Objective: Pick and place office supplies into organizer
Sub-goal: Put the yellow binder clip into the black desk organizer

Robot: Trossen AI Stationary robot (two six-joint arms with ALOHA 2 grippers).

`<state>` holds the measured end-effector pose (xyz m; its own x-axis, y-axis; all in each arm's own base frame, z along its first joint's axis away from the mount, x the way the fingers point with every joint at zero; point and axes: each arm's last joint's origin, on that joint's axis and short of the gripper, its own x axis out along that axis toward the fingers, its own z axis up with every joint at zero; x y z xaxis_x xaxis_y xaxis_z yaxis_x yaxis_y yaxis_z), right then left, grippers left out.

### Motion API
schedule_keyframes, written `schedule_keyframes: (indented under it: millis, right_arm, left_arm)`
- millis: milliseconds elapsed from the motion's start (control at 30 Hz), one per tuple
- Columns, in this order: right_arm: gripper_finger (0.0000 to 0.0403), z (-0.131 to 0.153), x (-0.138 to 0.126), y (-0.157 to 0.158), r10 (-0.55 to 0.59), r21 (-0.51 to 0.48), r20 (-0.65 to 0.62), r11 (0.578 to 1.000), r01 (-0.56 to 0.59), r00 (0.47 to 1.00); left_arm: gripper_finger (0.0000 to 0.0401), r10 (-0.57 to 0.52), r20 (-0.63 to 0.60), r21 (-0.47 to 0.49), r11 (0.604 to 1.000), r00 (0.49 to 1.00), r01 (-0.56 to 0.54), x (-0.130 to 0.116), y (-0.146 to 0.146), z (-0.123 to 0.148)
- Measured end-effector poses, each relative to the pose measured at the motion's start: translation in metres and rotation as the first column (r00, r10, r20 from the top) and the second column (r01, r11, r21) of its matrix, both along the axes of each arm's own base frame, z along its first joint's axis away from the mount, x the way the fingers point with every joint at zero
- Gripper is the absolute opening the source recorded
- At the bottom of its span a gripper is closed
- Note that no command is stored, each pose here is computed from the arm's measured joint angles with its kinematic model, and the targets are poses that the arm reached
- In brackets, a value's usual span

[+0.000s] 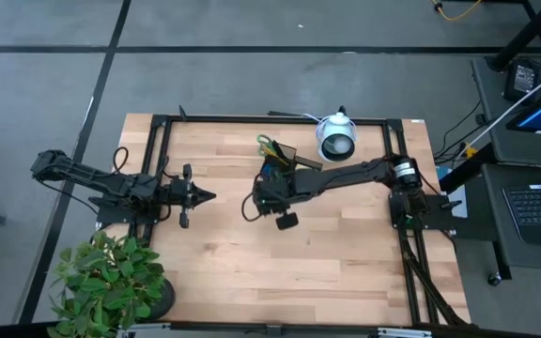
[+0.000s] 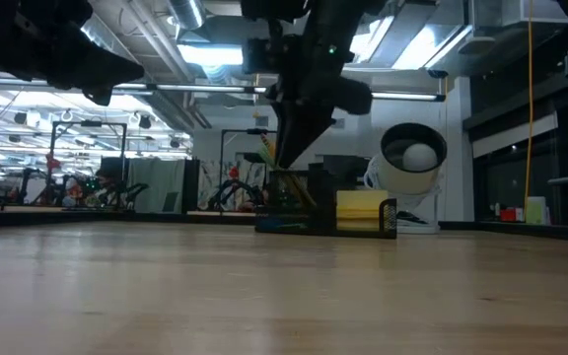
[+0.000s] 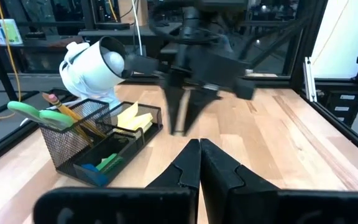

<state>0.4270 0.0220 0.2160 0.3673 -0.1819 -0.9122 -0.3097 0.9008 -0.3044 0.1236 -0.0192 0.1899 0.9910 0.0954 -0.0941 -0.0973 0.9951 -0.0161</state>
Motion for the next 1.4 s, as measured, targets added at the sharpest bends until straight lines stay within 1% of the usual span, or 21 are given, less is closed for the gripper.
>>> schedule_keyframes:
  millis: [133, 200, 467, 667, 767, 1033, 1133, 1267, 1400]
  right_arm:
    - [0.0072, 0.001, 0.0, -0.022, -0.024, -0.053, -0.008, 0.998, 0.024, 1.0]
    - [0.0072, 0.0, 0.0, -0.033, -0.045, -0.062, -0.007, 0.997, 0.044, 0.999]
    - [0.0072, -0.004, -0.006, -0.078, -0.151, -0.064, -0.022, 0.987, 0.15, 0.988]
    - [0.0071, -0.004, -0.007, -0.098, -0.193, -0.048, 0.003, 0.98, 0.193, 0.981]
    - [0.0071, -0.005, -0.004, -0.102, -0.188, 0.017, 0.032, 0.982, 0.188, 0.982]
    - [0.0071, -0.004, -0.002, -0.103, -0.21, 0.027, 0.06, 0.978, 0.209, 0.976]
    - [0.0071, -0.011, 0.0, -0.103, -0.231, 0.032, 0.056, 0.973, 0.229, 0.971]
    - [0.0071, -0.025, -0.004, -0.105, -0.267, -0.043, 0.061, 0.962, 0.27, 0.962]
    - [0.0071, -0.033, -0.006, -0.103, -0.285, -0.041, 0.054, 0.957, 0.287, 0.957]
  left_arm:
    - [0.0003, 0.0, 0.003, -0.001, 1.0, 1.0, 0.0, 0.0, 0.0, 0.0]
    - [0.0003, 0.0, 0.003, -0.001, 1.0, 1.0, 0.0, 0.0, 0.0, 0.0]
    - [0.0003, -0.001, 0.002, 0.006, 1.0, 1.0, 0.001, 0.0, 0.0, 0.0]
    - [0.0002, -0.001, 0.002, 0.008, 1.0, 1.0, 0.001, 0.0, 0.0, 0.0]
    - [0.0003, -0.002, 0.001, 0.016, 1.0, 1.0, 0.002, 0.0, 0.0, 0.0]
    - [0.0003, -0.002, 0.002, 0.016, 1.0, 1.0, 0.002, 0.0, 0.0, 0.0]
    - [0.0001, -0.002, 0.002, 0.016, 1.0, 1.0, 0.002, 0.0, 0.0, 0.0]
    - [0.0002, -0.001, 0.002, 0.009, 1.0, 1.0, 0.001, 0.0, 0.0, 0.0]
    - [0.0002, -0.001, 0.003, 0.008, 1.0, 1.0, 0.001, 0.0, 0.0, 0.0]
